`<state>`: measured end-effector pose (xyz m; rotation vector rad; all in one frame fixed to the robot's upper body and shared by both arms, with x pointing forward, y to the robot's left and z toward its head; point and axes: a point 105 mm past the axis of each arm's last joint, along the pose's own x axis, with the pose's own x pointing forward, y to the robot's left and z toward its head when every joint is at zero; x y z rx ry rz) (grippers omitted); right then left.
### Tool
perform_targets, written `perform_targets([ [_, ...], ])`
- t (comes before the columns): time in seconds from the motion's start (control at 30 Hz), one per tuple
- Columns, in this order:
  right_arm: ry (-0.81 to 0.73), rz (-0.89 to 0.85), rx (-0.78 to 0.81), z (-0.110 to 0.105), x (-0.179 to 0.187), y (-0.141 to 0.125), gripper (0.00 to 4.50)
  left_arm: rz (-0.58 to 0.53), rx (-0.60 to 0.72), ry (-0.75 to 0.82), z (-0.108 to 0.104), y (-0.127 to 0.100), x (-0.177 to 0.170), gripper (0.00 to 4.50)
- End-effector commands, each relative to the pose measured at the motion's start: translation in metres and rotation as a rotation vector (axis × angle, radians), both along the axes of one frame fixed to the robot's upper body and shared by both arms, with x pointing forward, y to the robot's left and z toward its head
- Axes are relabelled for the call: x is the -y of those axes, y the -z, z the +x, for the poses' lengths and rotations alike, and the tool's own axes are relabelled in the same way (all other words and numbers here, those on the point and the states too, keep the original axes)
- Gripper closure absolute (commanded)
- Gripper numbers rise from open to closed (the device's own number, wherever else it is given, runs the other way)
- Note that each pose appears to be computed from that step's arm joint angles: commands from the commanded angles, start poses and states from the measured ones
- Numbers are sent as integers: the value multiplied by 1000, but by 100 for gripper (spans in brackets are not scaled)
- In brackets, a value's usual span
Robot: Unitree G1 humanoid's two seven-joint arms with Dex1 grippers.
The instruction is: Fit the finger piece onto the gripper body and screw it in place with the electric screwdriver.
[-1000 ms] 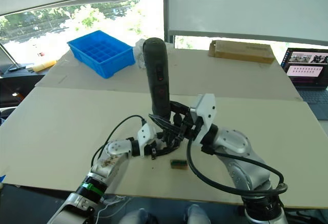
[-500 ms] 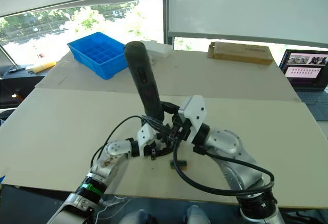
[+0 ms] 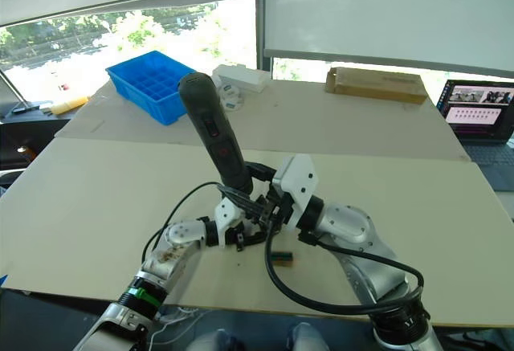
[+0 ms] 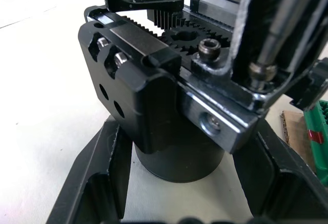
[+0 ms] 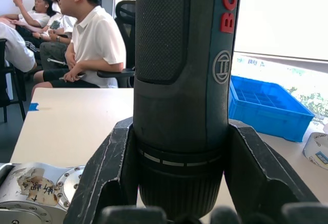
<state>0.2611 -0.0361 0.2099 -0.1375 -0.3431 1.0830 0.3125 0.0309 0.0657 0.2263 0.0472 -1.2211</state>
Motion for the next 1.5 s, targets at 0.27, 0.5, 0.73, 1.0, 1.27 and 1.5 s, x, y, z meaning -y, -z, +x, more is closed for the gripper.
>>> perform_targets([
  [0.27,76,-49,-178,13,14,40,258,48,-61,45,-11,16,1,223],
  [0.5,81,-82,-204,13,11,47,258,49,-62,47,-10,15,2,223],
  [0.73,90,-79,-187,13,11,46,258,52,-63,47,-10,15,2,223],
  [1.0,87,-74,-143,14,13,37,258,51,-64,44,-8,15,1,223],
  [1.27,34,-41,-46,9,14,9,258,55,-58,38,-7,15,1,223],
  [1.5,-55,82,117,-6,21,-54,258,88,-52,8,-3,25,-10,223],
])
